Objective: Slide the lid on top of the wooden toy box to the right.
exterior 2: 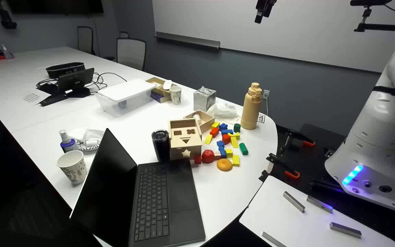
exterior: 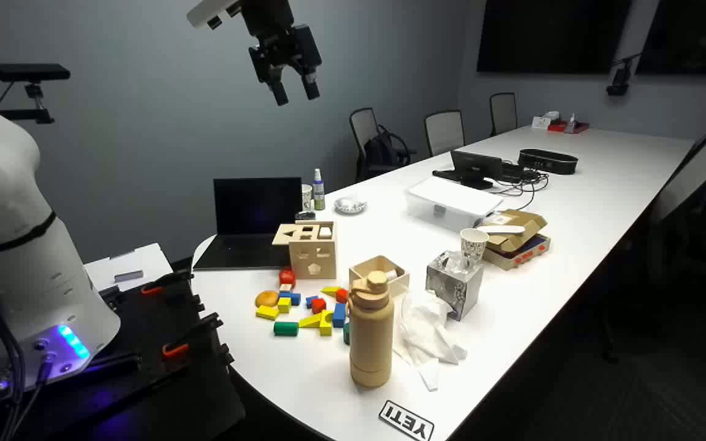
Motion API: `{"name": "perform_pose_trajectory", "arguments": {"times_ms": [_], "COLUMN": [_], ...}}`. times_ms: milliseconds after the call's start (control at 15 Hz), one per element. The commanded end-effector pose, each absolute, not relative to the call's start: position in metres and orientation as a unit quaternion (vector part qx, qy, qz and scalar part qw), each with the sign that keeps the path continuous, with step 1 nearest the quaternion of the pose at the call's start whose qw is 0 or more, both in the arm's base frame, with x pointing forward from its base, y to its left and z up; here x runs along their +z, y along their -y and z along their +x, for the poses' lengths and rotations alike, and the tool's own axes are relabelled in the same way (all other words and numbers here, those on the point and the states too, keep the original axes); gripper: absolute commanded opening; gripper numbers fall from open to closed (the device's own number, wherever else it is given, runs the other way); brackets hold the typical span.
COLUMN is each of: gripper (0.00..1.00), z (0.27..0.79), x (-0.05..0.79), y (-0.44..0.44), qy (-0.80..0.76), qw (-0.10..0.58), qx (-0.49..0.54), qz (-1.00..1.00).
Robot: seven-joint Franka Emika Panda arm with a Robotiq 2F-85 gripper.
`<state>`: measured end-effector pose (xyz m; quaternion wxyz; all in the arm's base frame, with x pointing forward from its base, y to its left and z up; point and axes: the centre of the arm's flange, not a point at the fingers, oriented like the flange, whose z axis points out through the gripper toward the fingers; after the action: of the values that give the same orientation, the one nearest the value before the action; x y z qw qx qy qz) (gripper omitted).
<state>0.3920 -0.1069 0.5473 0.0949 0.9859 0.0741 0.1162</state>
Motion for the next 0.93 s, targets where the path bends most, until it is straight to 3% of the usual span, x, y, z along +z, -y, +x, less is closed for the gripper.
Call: {"name": "perform_pose_trajectory", "arguments": {"times_ms": [0, 200, 400, 867], "gripper": [1.0, 1.0, 1.0, 1.0], "z": [0.392, 0.392, 0.425, 0.51], "x": [0.547, 0.547, 0.534, 0.44], "y": [0.107, 0.107, 0.085, -0.05], "qy": [-0.074, -0.074, -0.063, -0.054], "qw": [0.095, 0.095, 0.094, 0.061], "qx": [0.116, 0.116, 0.122, 0.158], "qz": [0.986, 0.986, 0.986, 0.984]}}
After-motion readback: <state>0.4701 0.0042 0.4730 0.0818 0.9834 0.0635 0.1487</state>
